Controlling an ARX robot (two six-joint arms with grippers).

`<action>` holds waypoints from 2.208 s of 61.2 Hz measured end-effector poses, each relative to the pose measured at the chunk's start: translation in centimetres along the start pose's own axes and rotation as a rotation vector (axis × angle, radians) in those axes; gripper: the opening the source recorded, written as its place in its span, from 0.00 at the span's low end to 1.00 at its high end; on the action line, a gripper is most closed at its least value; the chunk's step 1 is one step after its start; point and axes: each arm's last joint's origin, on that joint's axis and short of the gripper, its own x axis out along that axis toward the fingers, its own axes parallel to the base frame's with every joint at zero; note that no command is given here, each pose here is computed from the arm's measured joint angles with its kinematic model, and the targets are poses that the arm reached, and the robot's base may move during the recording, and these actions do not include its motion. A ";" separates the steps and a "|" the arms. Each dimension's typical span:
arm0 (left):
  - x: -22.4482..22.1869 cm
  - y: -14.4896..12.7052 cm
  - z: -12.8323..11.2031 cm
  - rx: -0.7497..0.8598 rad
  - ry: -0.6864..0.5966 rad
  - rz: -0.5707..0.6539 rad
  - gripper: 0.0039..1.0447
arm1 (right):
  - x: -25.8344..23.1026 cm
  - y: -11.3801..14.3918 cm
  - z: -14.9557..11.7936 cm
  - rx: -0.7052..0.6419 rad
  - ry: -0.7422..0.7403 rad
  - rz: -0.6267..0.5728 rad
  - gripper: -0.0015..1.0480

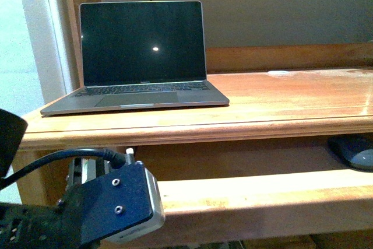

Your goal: Place mouse

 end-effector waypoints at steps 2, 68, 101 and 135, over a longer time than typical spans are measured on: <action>-0.5 -0.5 0.3 -0.039 -0.011 -0.018 0.93 | 0.0 0.0 0.0 0.000 0.000 0.000 0.93; -15.0 -8.0 0.8 -0.799 -0.264 1.100 0.07 | 3.2 0.6 6.2 0.133 0.099 -0.192 0.93; -16.8 -9.9 -1.7 -0.805 -0.267 1.117 0.02 | 15.3 2.9 8.3 -0.070 0.368 -0.068 0.93; -16.8 -11.3 -2.1 -0.799 -0.276 1.116 0.02 | 19.2 1.0 3.7 -0.176 0.536 -0.124 0.93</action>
